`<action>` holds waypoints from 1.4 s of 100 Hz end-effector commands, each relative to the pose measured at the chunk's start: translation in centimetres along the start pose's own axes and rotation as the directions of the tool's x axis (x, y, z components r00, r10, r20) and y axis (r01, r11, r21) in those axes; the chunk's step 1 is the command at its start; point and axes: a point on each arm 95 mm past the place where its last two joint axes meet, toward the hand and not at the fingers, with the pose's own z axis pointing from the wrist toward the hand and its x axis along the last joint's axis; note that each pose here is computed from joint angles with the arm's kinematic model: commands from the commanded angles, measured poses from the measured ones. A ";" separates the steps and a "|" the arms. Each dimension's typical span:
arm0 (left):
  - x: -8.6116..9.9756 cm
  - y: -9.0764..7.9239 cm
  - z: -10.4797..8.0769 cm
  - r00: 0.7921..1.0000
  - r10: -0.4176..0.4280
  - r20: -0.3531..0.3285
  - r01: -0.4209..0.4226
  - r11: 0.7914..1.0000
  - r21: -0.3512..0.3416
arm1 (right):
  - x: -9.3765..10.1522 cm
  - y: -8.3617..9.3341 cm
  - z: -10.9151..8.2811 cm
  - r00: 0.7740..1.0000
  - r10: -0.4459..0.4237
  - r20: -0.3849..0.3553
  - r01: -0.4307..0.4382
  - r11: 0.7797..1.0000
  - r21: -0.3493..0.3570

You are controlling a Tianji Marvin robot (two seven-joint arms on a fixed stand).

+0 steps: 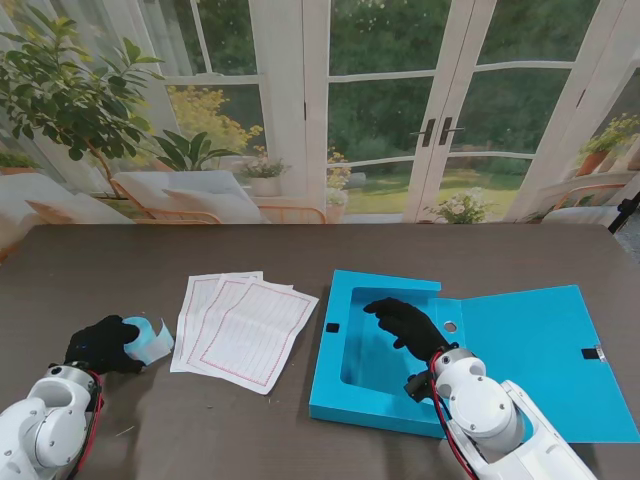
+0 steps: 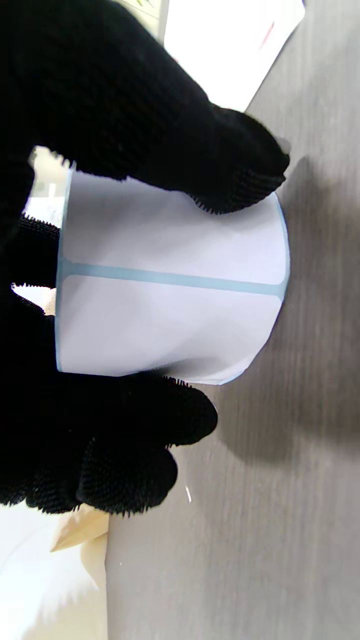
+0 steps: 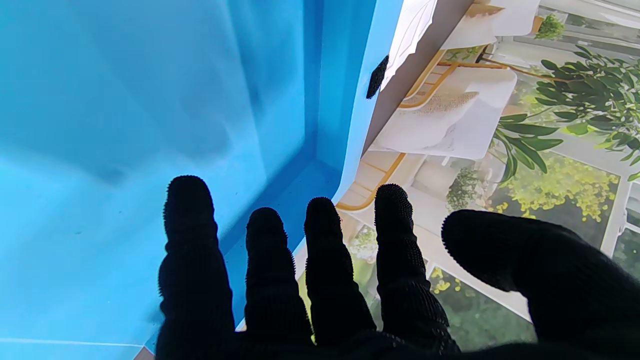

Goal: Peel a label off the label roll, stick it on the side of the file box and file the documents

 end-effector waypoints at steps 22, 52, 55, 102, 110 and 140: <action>0.6 1.6 -1.6 0.999 -0.037 -0.027 0.036 0.998 -0.044 | -0.2 -0.2 0.1 1.000 0.012 0.001 -0.012 1.000 0.010; 1.1 -1.2 -1.4 0.997 -0.041 -0.071 0.045 0.998 0.054 | -0.4 -0.1 0.3 1.000 0.017 0.002 -0.017 1.000 0.008; 1.1 -1.4 -1.4 0.996 -0.041 -0.076 0.046 0.997 0.063 | -0.4 -0.1 0.3 1.000 0.018 0.002 -0.018 1.000 0.007; 2.8 -5.4 -1.3 0.986 -0.057 -0.155 0.084 0.981 0.175 | -0.3 -0.1 0.2 1.000 0.018 -0.003 -0.018 1.000 0.009; 3.4 -6.0 -1.2 0.983 -0.057 -0.174 0.090 0.978 0.188 | -0.2 -0.1 0.2 1.000 0.016 -0.005 -0.016 1.000 0.007; 6.3 -7.8 -0.7 0.954 -0.127 -0.272 0.184 0.964 0.193 | 0.0 0.1 0.2 1.000 0.015 -0.014 -0.015 1.000 -0.005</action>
